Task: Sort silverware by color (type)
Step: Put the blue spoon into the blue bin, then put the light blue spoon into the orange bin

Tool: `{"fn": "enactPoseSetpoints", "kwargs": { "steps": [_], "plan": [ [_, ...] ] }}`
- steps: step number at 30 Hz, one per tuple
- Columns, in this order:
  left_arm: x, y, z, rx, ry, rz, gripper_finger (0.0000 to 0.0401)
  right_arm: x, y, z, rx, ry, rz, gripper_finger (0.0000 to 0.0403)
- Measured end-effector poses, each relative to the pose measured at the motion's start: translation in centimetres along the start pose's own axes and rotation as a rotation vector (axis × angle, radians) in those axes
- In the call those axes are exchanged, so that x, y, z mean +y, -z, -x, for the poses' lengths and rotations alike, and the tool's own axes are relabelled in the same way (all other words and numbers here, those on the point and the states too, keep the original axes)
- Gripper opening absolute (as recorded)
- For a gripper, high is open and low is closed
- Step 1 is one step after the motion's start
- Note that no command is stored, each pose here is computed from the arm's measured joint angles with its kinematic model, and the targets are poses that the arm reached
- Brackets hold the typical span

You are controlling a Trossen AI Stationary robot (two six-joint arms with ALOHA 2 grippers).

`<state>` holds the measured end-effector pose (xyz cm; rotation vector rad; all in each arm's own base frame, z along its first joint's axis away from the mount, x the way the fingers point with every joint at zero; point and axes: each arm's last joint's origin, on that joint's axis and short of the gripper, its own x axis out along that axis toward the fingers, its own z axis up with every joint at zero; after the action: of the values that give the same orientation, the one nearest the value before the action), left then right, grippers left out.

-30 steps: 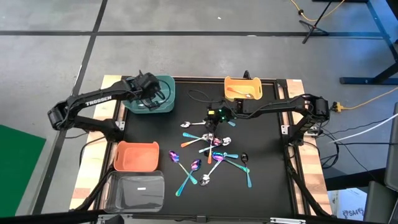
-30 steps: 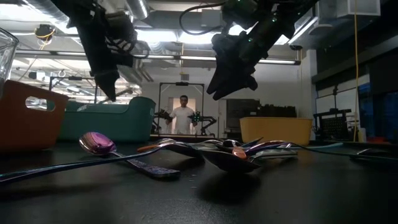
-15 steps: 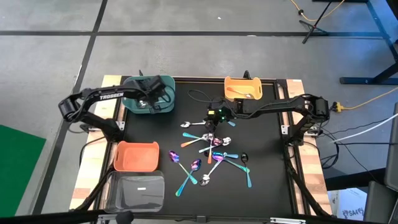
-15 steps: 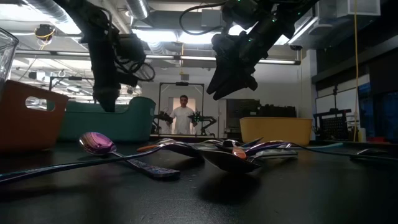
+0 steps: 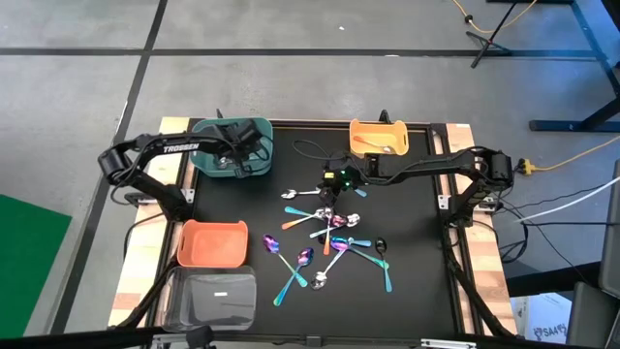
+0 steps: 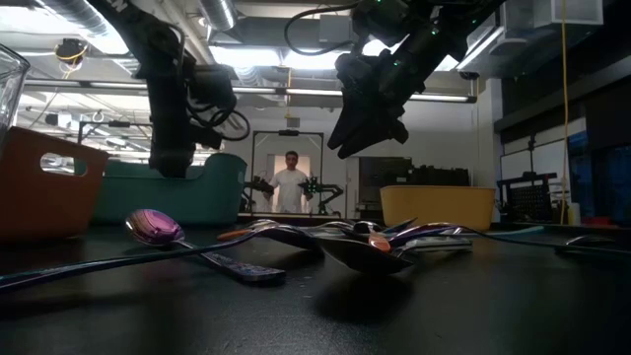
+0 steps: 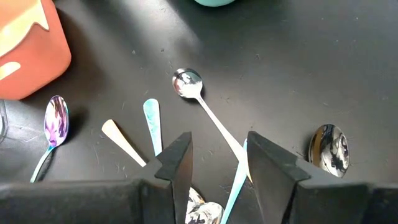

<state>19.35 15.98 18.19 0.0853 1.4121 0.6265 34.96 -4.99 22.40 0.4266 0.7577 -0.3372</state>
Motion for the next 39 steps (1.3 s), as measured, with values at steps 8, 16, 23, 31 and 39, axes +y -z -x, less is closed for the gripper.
{"fn": "enactPoseSetpoints", "kwargs": {
  "steps": [8, 16, 23, 31, 39],
  "plan": [
    [0.0, -0.1, -0.2, -0.004, 0.003, 0.002, 0.0074, 0.0, 0.0, 0.0, 0.0, 0.0, 0.0, 0.0138],
    [0.0, -0.2, -0.2, -0.009, 0.002, 0.006, 0.0109, 0.0, 0.0, 0.0, 0.001, 0.0, 0.0, 0.0138],
    [0.0, -0.2, -0.2, -0.009, 0.003, 0.006, 0.0117, -0.4, 0.2, 0.0, -0.009, 0.096, 0.002, 0.0138],
    [0.0, -0.2, -0.2, -0.01, 0.004, 0.012, 0.0114, -1.2, 1.2, 0.2, 0.065, 0.251, 0.023, 0.0138],
    [0.0, -0.2, -0.1, -0.01, 0.004, 0.012, 0.0114, -1.8, 2.2, -0.4, 0.148, 0.339, 0.046, 0.0138]
  ]
}}
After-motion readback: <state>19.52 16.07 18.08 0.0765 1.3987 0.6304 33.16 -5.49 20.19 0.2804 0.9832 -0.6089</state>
